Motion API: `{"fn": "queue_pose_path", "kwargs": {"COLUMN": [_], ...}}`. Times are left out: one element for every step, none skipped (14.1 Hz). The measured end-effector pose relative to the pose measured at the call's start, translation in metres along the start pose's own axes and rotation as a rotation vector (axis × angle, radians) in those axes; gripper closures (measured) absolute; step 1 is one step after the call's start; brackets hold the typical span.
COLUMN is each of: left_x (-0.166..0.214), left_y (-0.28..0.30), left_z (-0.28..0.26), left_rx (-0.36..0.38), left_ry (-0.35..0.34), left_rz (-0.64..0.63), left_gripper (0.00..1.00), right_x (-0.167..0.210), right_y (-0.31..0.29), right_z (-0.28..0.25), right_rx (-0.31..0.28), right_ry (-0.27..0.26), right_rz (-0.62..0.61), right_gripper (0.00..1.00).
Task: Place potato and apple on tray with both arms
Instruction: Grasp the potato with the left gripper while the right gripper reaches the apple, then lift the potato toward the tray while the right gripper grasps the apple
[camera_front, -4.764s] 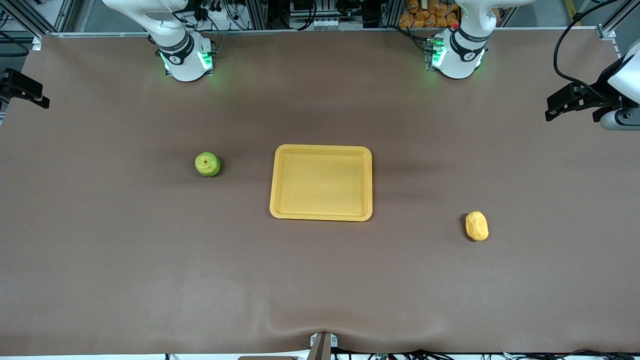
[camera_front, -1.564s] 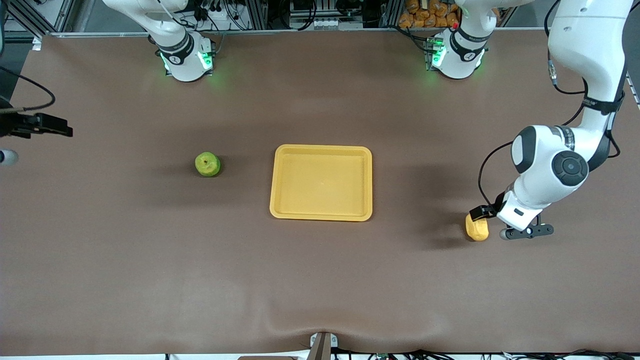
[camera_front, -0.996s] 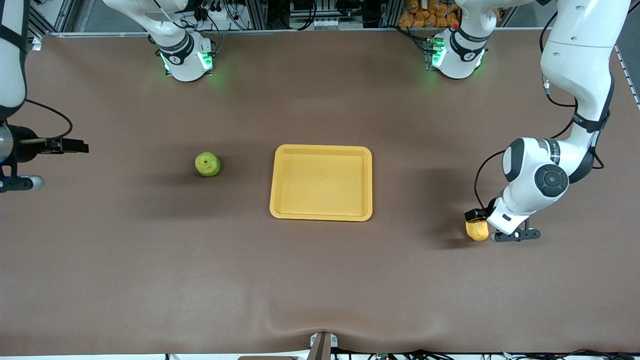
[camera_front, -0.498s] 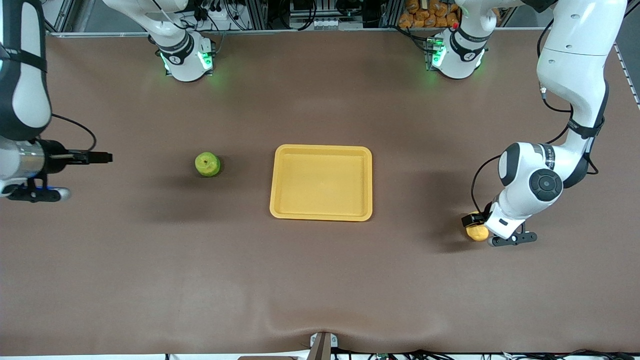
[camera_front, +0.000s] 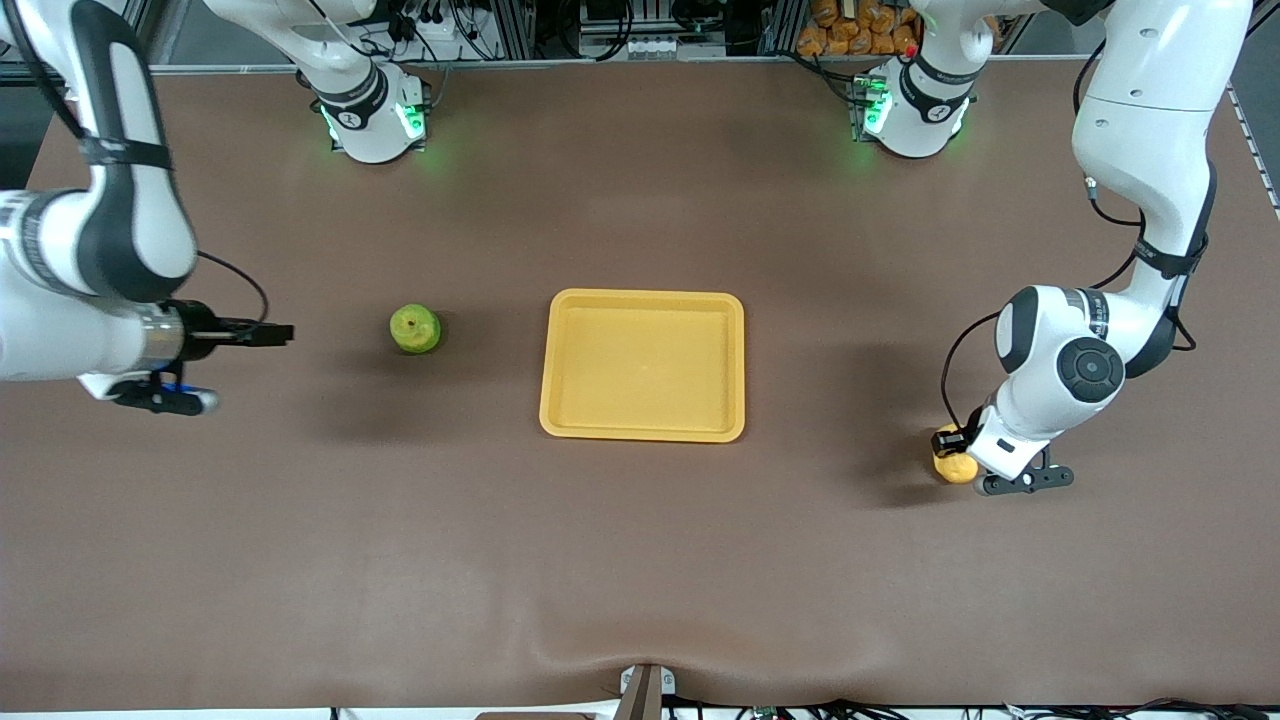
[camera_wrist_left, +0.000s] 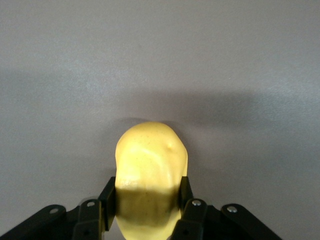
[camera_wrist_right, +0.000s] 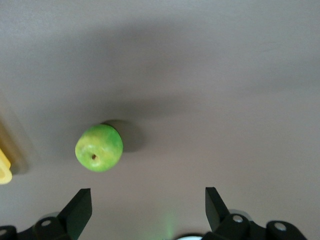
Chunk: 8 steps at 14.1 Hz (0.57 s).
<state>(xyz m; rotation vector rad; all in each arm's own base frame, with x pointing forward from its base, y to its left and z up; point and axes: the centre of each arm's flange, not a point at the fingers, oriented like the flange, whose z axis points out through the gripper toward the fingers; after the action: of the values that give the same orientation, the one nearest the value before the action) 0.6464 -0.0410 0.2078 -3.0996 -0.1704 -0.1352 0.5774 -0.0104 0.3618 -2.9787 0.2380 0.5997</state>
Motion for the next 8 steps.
{"fn": "queue_pose_path", "kwargs": {"left_x": [0.002, 0.006, 0.011, 0.016, 0.02, 0.021, 0.02, 0.017], "left_y": [0.001, 0.003, 0.006, 0.01, 0.014, 0.021, 0.029, 0.037], "left_z": [-0.002, -0.009, -0.021, -0.04, -0.063, -0.089, -0.115, -0.141], "left_rx": [0.0, 0.0, -0.001, -0.004, -0.007, -0.007, -0.004, -0.001], "left_ry": [0.011, 0.03, 0.054, 0.084, 0.111, 0.126, 0.133, 0.134], "left_rz": [0.005, 0.012, 0.019, 0.025, 0.032, 0.042, 0.053, 0.066], "left_gripper": [0.48, 0.48, 0.48, 0.48, 0.48, 0.48, 0.48, 0.48], "right_x": [0.0, 0.0, 0.0, -0.001, -0.002, -0.003, -0.004, -0.006], "right_y": [-0.007, -0.015, -0.024, -0.034, -0.044, -0.051, -0.057, -0.061], "right_z": [0.01, 0.019, 0.028, 0.038, 0.049, 0.061, 0.073, 0.083], "right_rx": [-0.001, -0.002, -0.002, -0.003, -0.003, -0.004, -0.005, -0.007], "right_ry": [0.009, 0.015, 0.025, 0.039, 0.055, 0.067, 0.075, 0.079], "right_rz": [0.008, 0.014, 0.014, 0.011, 0.005, -0.001, -0.01, -0.019], "right_gripper": [0.0, 0.0, 0.0, 0.0, 0.0, 0.0, 0.0, 0.0]}}
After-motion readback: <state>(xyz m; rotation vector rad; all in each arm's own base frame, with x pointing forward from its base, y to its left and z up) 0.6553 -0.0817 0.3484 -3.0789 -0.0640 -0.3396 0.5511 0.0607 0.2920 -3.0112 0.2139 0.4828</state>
